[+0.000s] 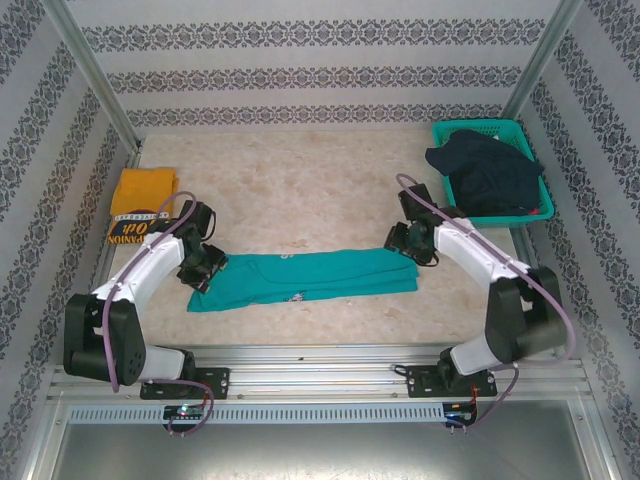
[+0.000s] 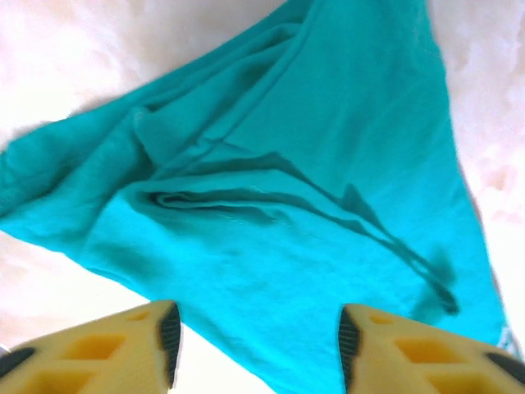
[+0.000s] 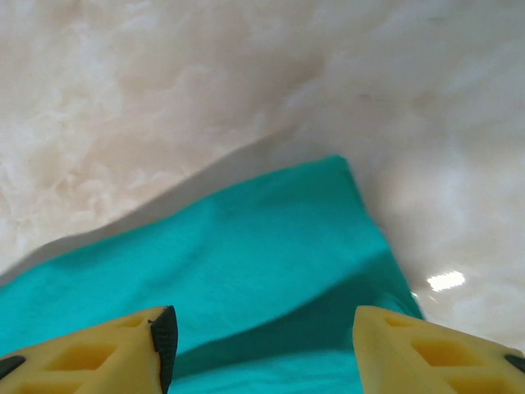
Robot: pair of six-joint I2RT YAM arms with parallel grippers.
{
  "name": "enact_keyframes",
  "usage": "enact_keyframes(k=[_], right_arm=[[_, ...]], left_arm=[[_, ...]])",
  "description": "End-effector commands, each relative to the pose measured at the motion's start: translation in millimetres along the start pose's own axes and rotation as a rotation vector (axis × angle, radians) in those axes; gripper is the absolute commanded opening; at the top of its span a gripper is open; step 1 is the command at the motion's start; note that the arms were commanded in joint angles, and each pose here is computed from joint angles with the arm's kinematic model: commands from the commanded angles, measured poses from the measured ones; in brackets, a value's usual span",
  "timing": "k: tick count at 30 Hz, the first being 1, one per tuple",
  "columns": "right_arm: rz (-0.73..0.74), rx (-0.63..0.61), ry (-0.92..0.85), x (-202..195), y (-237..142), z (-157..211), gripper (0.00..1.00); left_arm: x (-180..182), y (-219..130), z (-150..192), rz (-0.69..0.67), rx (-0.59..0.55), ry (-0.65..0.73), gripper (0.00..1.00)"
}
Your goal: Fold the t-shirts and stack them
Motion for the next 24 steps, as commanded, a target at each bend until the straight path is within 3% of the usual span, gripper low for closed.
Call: enact_keyframes(k=[1, 6, 10, 14, 24], right_arm=[[-0.056, 0.035, -0.078, 23.5, 15.4, -6.6, 0.57], [0.007, 0.104, -0.074, 14.5, 42.4, 2.3, 0.5], [0.03, 0.152, -0.087, 6.5, 54.4, 16.1, 0.47], [0.044, 0.204, -0.137, 3.6, 58.3, 31.9, 0.46], [-0.089, 0.331, -0.296, 39.3, 55.2, 73.8, 0.45]], left_arm=[[-2.8, 18.1, 5.2, -0.028, 0.04, 0.001, 0.41], [-13.8, 45.3, -9.0, -0.088, 0.004, 0.03, 0.26], [-43.8, 60.7, -26.9, -0.147, -0.043, 0.135, 0.24], [-84.3, 86.8, -41.1, -0.188, -0.037, 0.211, 0.28], [-225.8, 130.0, -52.4, -0.082, 0.008, 0.359, 0.4]])
Point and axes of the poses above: each hand's point on the last joint's axis, 136 mm out from that joint toward the fingers, its own y axis out along the fingers, its own x axis along the line the jaws close on, z = x × y, the point moved 4 cm from there along -y, back along the fingers, and after that the axes turned 11 degrees about -y, right-handed, at the moved point
